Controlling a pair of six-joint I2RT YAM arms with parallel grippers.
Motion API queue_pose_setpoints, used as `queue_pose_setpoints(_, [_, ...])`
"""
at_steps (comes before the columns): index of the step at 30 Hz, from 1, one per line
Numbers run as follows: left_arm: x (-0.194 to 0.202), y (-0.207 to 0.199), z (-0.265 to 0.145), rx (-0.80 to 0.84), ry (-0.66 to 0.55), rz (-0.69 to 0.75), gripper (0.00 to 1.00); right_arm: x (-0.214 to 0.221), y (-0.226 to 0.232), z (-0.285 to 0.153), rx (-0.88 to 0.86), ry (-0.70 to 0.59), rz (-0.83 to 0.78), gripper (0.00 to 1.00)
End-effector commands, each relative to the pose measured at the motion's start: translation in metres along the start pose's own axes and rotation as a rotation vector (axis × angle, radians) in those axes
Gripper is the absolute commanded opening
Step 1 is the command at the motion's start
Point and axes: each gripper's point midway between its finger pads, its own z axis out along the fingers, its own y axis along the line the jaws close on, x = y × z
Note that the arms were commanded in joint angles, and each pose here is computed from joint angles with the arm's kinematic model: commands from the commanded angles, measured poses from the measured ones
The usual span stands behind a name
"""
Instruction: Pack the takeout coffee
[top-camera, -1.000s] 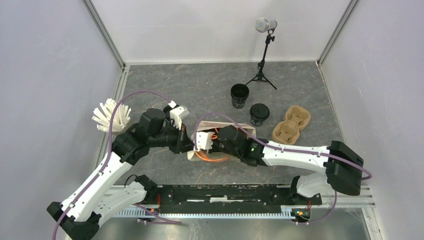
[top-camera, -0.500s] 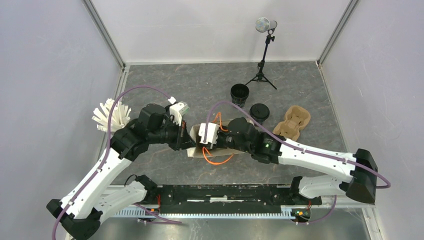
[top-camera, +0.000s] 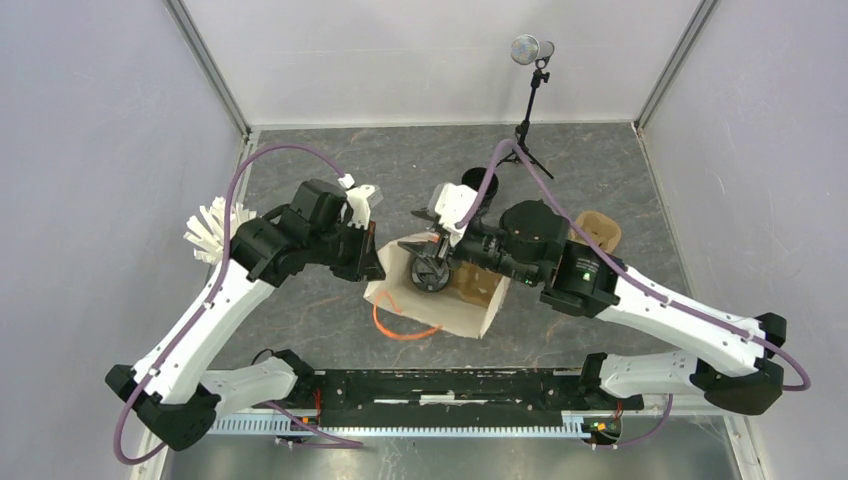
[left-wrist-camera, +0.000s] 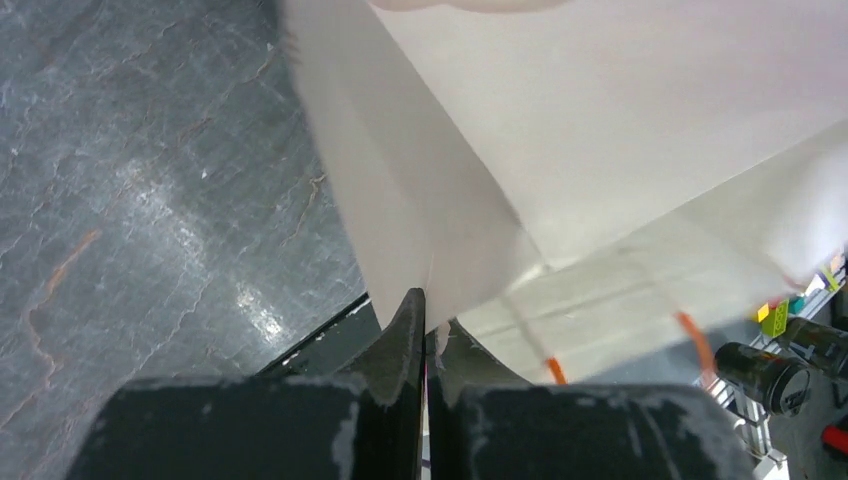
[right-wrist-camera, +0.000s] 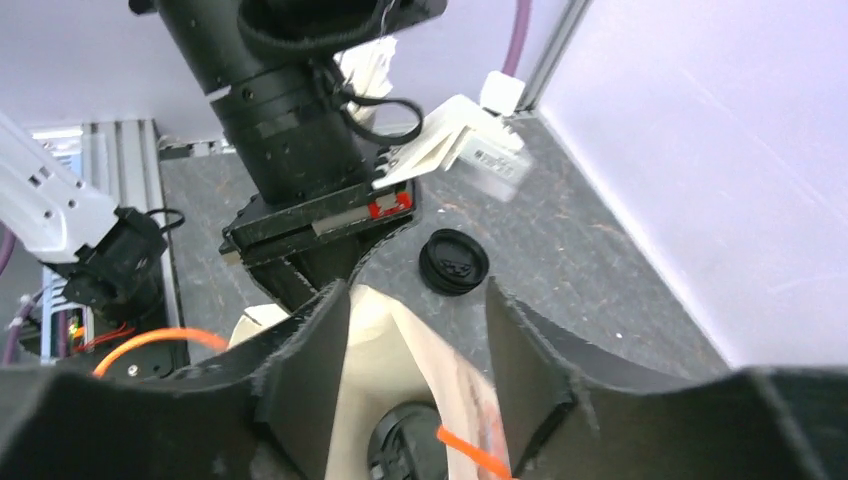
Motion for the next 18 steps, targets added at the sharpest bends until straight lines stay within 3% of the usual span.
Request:
queue_pose_setpoints(1, [-0.005, 0.007, -0.009, -0.088, 0.026, -0.041, 0.02, -0.039, -0.044, -0.024, 0.198, -0.060, 0.051, 0.66])
queue_pose_setpoints(3, [-0.007, 0.007, -0.012, -0.100, 0.046, -0.051, 0.02, -0.044, -0.073, -0.034, 0.325, -0.042, 0.092, 0.74])
queue_pose_setpoints(8, [-0.015, 0.003, -0.020, -0.124, 0.070, -0.065, 0.02, -0.046, -0.120, -0.050, 0.489, 0.011, 0.128, 0.77])
queue_pose_setpoints(14, [-0.030, -0.014, -0.022, -0.060, 0.037, -0.092, 0.04, -0.045, -0.072, -0.031, 0.189, -0.066, 0.085, 0.74])
queue_pose_setpoints(18, [-0.038, -0.031, -0.018, 0.023, 0.021, -0.151, 0.04, -0.007, -0.041, -0.017, 0.049, 0.029, 0.143, 0.70])
